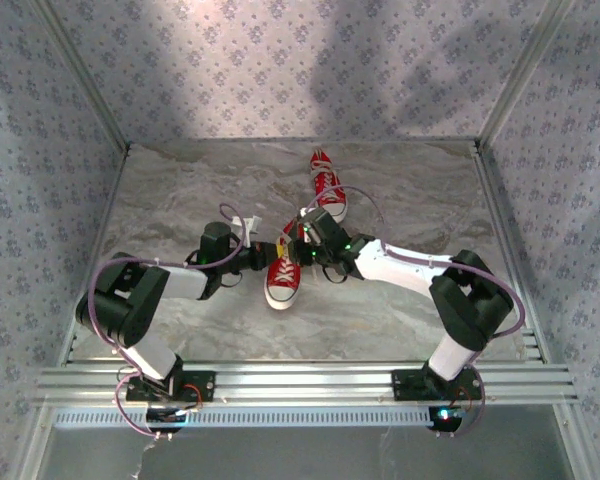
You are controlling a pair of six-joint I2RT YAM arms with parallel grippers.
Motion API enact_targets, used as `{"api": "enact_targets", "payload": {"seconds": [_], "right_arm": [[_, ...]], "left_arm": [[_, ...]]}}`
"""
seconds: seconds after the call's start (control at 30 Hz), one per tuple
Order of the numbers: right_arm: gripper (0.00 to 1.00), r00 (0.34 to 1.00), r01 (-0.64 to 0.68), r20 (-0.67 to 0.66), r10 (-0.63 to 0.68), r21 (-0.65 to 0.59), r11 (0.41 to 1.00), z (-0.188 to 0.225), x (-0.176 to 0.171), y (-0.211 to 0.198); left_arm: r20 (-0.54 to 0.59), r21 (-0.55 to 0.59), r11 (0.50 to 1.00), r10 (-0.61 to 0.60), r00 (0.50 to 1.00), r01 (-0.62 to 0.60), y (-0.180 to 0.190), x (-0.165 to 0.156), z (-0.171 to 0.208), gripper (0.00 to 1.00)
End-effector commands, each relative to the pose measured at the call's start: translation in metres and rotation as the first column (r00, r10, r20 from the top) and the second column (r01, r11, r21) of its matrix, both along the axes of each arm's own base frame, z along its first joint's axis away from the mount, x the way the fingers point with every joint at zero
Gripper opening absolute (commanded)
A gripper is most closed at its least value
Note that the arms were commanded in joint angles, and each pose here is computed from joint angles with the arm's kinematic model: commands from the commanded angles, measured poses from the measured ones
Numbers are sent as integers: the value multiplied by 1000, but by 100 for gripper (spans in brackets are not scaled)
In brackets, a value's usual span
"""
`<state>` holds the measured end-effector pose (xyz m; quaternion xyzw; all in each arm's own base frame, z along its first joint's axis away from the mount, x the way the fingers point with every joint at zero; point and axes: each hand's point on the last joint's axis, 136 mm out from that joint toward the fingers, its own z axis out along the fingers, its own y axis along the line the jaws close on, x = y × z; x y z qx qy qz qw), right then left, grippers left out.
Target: Tie the shoes
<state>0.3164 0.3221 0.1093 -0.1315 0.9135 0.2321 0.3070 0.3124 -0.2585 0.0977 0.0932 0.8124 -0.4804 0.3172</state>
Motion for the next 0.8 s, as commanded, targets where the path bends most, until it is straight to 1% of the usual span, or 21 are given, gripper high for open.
{"api": "enact_targets", "payload": {"seconds": [0.0, 0.1, 0.17, 0.33, 0.53, 0.67, 0.77], "right_arm": [[34, 1000, -12, 26, 12, 10, 1000, 4, 0, 4], [36, 1000, -21, 23, 21, 4, 1000, 4, 1, 7], [35, 1000, -16, 15, 16, -11, 1000, 0, 4, 7], [25, 1000, -12, -2, 12, -14, 1000, -6, 6, 9], [9, 1000, -21, 18, 21, 8, 1000, 2, 4, 10], [4, 999, -14, 31, 13, 15, 1000, 6, 3, 4], [2, 999, -14, 35, 13, 27, 1000, 9, 1, 0]], "left_arm": [[26, -2, 1000, -4, 1000, 4, -2, 3, 4, 0], [27, -3, 1000, -5, 1000, 5, -2, 3, 4, 0], [26, -4, 1000, -5, 1000, 5, -2, 3, 4, 0], [29, -3, 1000, 3, 1000, -3, -1, 4, 6, 0], [29, -3, 1000, 10, 1000, -10, 1, 6, 6, 0], [27, -2, 1000, 20, 999, -20, 4, 7, 5, 0], [28, 1, 1000, 23, 999, -23, 5, 7, 5, 0]]}}
